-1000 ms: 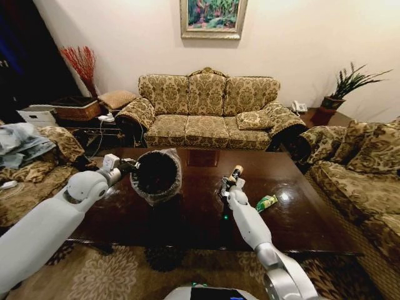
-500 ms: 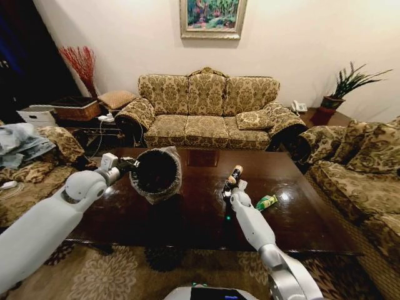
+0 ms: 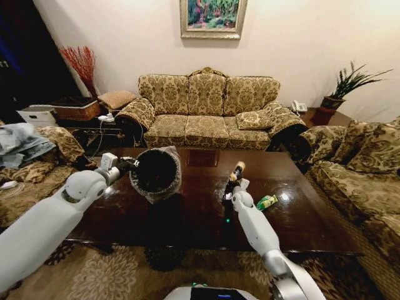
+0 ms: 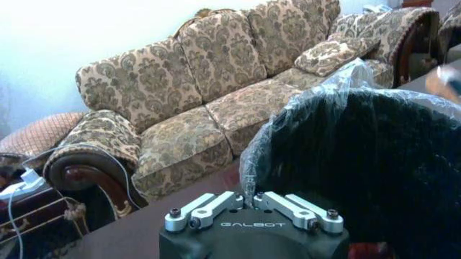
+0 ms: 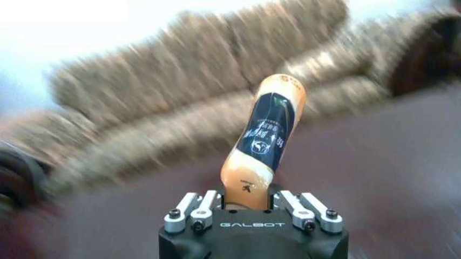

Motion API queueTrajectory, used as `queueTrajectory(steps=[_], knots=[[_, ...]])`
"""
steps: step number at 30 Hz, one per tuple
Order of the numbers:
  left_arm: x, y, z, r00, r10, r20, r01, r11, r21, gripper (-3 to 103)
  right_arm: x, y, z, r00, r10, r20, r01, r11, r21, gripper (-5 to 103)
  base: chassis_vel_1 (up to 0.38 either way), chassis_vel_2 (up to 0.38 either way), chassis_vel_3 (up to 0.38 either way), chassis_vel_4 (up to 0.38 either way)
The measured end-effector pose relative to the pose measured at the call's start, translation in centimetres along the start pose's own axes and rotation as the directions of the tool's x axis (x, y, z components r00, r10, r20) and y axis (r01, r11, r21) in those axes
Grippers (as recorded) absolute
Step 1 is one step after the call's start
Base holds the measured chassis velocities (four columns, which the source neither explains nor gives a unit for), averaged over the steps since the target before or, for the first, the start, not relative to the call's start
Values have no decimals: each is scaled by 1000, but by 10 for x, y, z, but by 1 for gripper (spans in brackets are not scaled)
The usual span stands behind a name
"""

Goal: Move to the front of the table and place the trash on the table into the trash bin.

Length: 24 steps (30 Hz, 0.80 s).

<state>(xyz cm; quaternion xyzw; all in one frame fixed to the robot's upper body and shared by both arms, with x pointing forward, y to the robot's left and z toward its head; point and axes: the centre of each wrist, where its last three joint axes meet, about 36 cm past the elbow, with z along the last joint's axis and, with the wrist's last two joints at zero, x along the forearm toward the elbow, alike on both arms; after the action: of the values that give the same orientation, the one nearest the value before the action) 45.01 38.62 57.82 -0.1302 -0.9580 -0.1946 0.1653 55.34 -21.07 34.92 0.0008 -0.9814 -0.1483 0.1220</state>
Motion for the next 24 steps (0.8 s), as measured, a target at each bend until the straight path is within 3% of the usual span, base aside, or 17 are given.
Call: queueTrajectory(steps=[1,2,3,4,5,7,9,10,13,14,16,18,19,20,22,23,24], knots=[[0,2,-1,1000,1,-3,-1,1000,-10,2,12,0,-12,997,-65,40,66,998,-17,33,0,0,0,0],[0,2,-1,1000,1,-3,-1,1000,-10,2,12,0,-12,997,-65,40,66,998,-17,33,0,0,0,0],[0,3,-2,1000,2,-7,-2,1000,-20,2,26,1,-26,986,-145,83,147,989,-29,33,0,0,0,0],[0,5,-3,1000,3,-10,-3,1000,-28,2,41,2,-40,967,-223,120,229,973,-33,33,0,0,0,0],[0,8,-6,1000,6,-15,-7,999,-46,2,72,5,-64,907,-381,180,392,920,-26,33,0,0,0,0],[0,8,-6,1000,7,-16,-8,999,-49,2,79,8,-69,889,-417,190,428,903,-22,33,0,0,0,0],[-1,7,-8,1000,18,-21,-19,998,-63,2,124,27,-98,749,-624,223,643,766,-16,33,0,0,0,0],[-1,7,-8,1000,18,-21,-19,998,-63,2,124,27,-98,749,-624,223,643,766,-16,33,0,0,0,0],[-4,-1,-9,999,40,-20,-41,997,-71,2,166,48,-118,586,-794,164,810,573,-123,33,0,0,0,0],[-4,-1,-9,999,40,-20,-41,997,-71,2,166,48,-118,586,-794,164,810,573,-123,33,0,0,0,0],[-10,-6,-9,999,46,-17,-47,996,-72,2,191,60,-125,524,-848,81,833,490,-257,33,0,0,0,0],[-12,-7,-9,999,47,-15,-48,996,-72,2,195,62,-127,511,-857,61,831,475,-288,33,0,0,0,0],[-17,-12,-11,999,49,0,-48,996,-81,2,209,65,-132,473,-881,-25,810,445,-382,33,0,0,0,0],[-17,-12,-11,999,49,0,-48,996,-81,2,209,65,-132,473,-881,-25,810,445,-382,33,0,0,0,0],[-20,-20,-18,998,56,36,-52,994,-92,2,220,70,-138,424,-899,-114,759,421,-496,33,0,0,0,0],[-20,-20,-18,998,56,36,-52,994,-92,2,220,70,-138,424,-899,-114,759,421,-496,33,0,0,0,0],[-21,-24,-20,997,63,46,-59,994,-95,2,226,76,-142,407,-902,-143,724,414,-552,33,0,0,0,0]])
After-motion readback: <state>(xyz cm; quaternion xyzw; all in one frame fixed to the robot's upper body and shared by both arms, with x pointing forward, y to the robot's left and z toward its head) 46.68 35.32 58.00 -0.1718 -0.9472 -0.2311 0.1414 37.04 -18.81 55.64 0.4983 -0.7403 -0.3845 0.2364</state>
